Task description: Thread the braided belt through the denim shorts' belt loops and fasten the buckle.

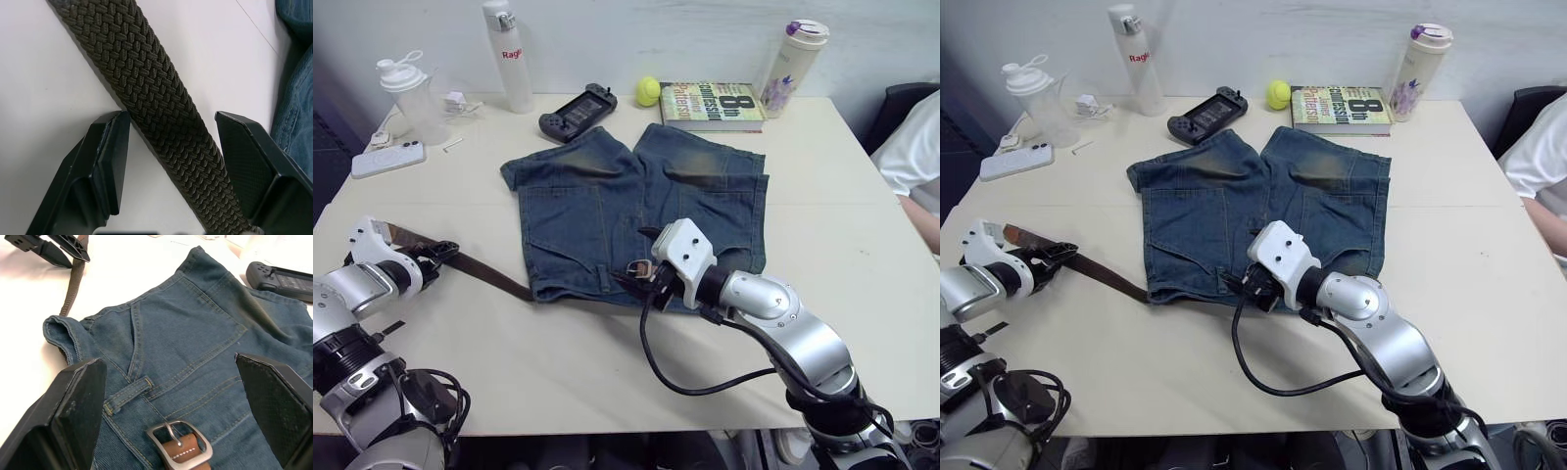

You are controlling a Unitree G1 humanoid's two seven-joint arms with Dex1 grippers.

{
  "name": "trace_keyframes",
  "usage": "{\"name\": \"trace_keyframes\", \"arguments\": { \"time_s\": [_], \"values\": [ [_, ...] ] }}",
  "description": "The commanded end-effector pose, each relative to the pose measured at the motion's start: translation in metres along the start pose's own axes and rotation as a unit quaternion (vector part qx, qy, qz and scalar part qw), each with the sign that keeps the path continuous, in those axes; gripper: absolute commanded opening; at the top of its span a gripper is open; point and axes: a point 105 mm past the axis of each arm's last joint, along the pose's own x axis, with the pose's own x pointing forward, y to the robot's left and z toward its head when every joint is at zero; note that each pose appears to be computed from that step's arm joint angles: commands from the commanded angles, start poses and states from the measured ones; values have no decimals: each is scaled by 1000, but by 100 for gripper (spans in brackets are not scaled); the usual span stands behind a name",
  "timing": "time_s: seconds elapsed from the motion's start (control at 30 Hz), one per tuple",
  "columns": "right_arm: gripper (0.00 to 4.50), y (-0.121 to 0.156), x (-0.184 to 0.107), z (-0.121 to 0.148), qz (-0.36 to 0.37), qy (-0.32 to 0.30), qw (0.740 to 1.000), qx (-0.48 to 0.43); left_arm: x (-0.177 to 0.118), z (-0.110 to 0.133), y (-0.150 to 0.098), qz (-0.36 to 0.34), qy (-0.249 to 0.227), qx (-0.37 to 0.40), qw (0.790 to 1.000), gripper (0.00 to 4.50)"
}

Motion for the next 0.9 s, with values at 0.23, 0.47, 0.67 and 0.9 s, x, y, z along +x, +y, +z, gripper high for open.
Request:
{"name": "trace_keyframes", "arguments": {
  "time_s": [0.23,0.47,0.67,0.9],
  "values": [
    [450,-8,-3,19,-25,-38,999,-19,13,-43,29,67,84,-38,994,121],
    [450,-7,-2,18,-28,-38,999,-20,14,-24,21,8,21,-58,998,1],
    [450,-9,-2,14,-30,-33,999,-24,-5,8,-8,-133,-137,-38,981,1],
    [450,-15,-3,5,-37,-12,999,-33,-41,44,-68,-191,-292,151,925,1]
  ]
}}
